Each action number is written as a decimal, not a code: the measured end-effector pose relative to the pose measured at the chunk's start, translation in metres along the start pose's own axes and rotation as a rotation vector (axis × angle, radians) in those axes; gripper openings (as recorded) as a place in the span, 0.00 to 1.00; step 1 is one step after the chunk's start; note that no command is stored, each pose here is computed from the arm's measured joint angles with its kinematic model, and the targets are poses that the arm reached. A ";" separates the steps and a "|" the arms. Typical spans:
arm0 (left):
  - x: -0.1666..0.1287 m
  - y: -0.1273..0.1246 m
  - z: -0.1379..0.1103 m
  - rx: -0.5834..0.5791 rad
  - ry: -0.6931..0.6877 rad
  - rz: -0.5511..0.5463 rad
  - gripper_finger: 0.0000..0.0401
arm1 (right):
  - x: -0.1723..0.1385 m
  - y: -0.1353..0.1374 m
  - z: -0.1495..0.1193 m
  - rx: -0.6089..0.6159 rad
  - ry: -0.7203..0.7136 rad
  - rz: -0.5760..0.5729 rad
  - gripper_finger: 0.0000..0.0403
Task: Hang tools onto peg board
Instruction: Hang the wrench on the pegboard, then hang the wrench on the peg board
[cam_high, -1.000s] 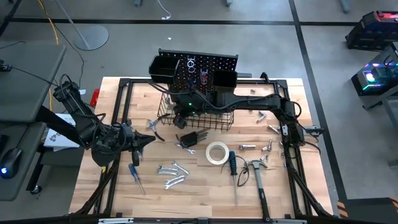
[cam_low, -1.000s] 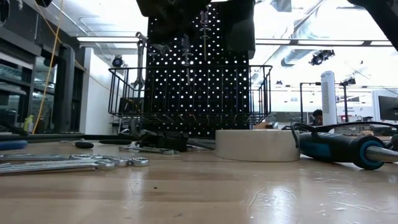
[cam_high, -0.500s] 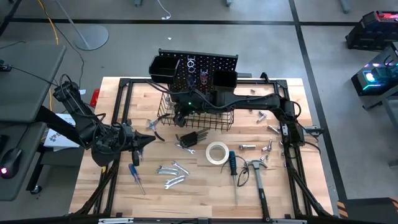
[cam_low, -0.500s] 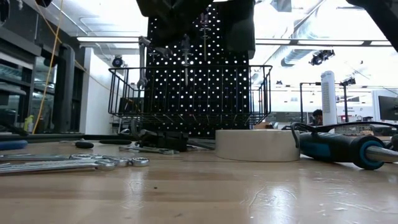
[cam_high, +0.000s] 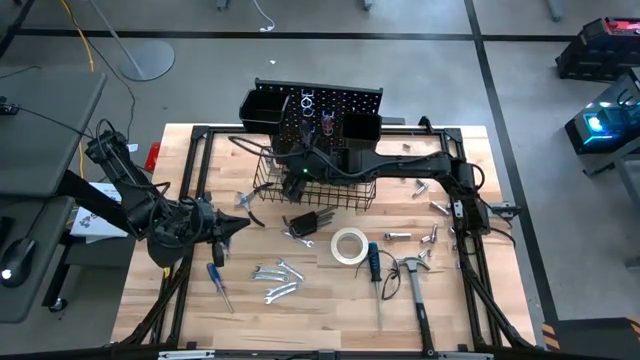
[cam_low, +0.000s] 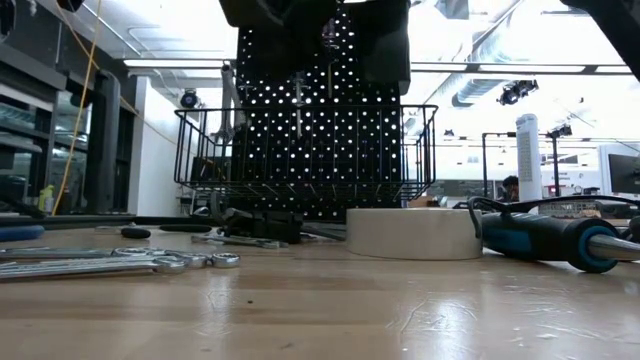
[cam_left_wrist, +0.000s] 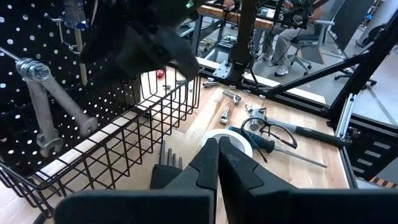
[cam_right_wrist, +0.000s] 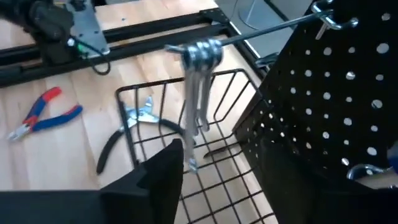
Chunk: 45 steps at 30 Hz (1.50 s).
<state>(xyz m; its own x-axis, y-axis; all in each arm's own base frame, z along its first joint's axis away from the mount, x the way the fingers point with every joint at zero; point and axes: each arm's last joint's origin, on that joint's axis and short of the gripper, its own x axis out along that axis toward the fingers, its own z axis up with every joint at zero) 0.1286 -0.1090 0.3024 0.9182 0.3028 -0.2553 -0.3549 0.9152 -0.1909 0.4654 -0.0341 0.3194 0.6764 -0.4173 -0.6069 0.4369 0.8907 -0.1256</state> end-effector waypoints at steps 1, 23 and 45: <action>0.000 0.000 0.000 0.006 0.003 0.001 0.00 | -0.004 0.000 0.000 -0.005 0.007 0.003 0.49; 0.045 -0.023 -0.058 0.696 0.494 -0.223 0.18 | -0.130 0.081 -0.044 0.042 0.331 0.296 0.50; 0.059 -0.049 -0.109 0.325 0.868 -0.255 0.30 | -0.026 0.153 -0.179 0.377 0.222 0.617 0.00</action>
<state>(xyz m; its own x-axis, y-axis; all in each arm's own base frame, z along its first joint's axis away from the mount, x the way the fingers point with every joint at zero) 0.1810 -0.1649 0.1938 0.4643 -0.0986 -0.8802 0.0237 0.9948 -0.0990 0.4082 0.1453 0.1756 0.7463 0.2185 -0.6288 0.2178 0.8125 0.5408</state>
